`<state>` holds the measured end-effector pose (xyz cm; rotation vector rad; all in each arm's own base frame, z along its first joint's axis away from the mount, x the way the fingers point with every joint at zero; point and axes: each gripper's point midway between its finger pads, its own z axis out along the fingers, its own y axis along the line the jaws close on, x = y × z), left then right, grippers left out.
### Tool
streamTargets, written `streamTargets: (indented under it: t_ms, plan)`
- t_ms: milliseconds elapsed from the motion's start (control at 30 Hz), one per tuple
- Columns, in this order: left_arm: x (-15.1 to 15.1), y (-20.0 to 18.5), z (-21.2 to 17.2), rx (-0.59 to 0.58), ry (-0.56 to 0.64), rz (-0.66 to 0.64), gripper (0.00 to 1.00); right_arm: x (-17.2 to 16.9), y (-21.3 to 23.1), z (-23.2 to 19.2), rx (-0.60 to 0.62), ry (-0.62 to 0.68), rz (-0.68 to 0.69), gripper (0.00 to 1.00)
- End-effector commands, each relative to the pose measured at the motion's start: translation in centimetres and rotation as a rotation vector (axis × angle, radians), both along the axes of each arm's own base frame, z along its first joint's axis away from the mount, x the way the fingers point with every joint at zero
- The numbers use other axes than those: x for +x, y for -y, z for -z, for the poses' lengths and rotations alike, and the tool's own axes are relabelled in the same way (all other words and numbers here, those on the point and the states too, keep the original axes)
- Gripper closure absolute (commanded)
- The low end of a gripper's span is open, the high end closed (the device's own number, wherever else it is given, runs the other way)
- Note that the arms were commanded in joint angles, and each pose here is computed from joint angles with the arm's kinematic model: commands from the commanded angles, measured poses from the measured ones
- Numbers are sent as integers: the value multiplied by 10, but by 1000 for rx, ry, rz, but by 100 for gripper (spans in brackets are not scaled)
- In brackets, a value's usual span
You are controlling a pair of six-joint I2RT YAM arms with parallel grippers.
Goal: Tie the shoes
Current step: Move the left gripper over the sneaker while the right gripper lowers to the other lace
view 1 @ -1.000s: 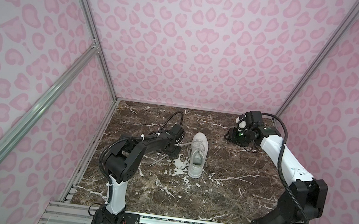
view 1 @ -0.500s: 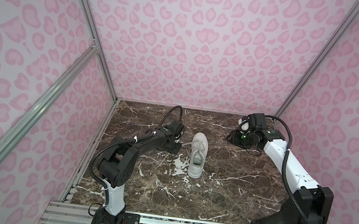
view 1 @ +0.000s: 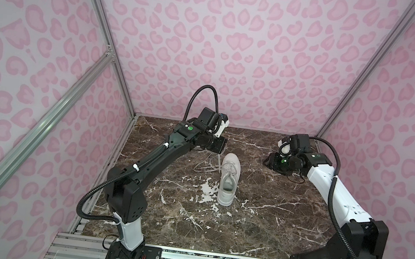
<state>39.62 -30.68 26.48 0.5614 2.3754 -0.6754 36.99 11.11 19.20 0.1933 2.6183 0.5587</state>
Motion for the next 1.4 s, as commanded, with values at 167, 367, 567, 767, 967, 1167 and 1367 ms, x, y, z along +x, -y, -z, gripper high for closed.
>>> streamTargets:
  t_ms: [167,367,567,767,967,1167,1367]
  plan:
    - [5,101,-20,-236,-81,202,97,-14,23,0,-4,-4,25,49]
    - [-5,166,27,-311,-178,276,97,-25,44,2,-2,-14,56,49]
    - [-22,192,117,-184,-296,259,97,-32,56,8,8,-33,77,49]
    - [-49,201,146,-141,-351,295,62,-36,62,17,5,-50,86,48]
    - [-49,202,137,-128,-310,293,26,-43,73,32,-35,-91,153,46]
    - [-35,194,118,-108,-239,246,25,-57,70,52,-12,-158,194,47]
    - [-2,156,71,-121,-153,130,28,-78,49,91,-62,-267,209,50]
